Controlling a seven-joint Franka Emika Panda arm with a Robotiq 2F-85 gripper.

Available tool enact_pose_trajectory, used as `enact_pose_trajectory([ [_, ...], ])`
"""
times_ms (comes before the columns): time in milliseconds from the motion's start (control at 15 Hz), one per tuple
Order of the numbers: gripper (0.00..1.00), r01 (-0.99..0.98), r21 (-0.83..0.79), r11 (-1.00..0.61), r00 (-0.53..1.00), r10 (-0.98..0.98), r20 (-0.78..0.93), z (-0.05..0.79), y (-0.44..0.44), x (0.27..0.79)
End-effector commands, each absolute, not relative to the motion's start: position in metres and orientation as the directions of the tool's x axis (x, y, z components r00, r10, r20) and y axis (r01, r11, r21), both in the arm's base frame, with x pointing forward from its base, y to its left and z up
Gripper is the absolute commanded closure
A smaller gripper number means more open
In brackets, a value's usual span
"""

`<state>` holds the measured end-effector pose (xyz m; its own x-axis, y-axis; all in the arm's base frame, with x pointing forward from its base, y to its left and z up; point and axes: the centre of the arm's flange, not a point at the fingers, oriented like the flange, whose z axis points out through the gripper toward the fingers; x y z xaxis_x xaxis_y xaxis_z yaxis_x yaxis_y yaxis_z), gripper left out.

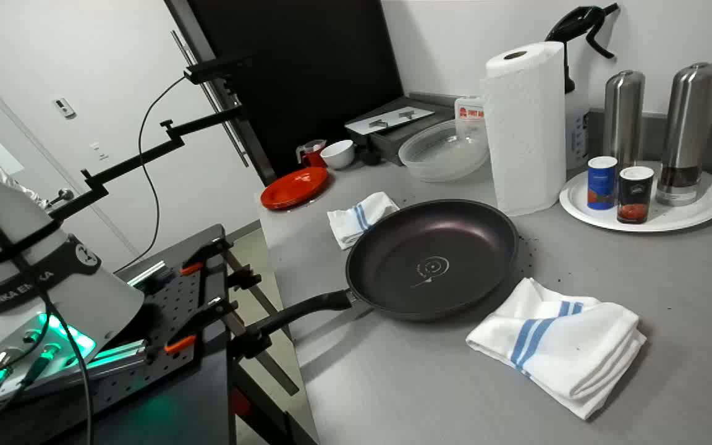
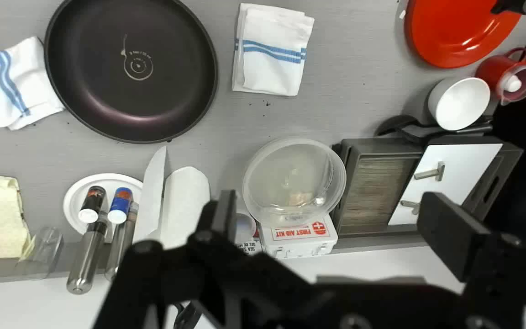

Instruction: Use the towel to wipe the pan

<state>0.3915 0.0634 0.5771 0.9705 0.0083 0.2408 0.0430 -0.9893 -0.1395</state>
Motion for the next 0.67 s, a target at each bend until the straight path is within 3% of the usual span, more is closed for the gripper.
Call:
enact_pose_trajectory([
  [0,0.0,0.043,-0.139,-0.989,0.971,0.008,0.241,0.5771,0.0634,0.3915],
  [600,0.0,0.033,-0.132,-0.991,0.969,-0.001,0.248,0.5693,0.0638,0.3972],
])
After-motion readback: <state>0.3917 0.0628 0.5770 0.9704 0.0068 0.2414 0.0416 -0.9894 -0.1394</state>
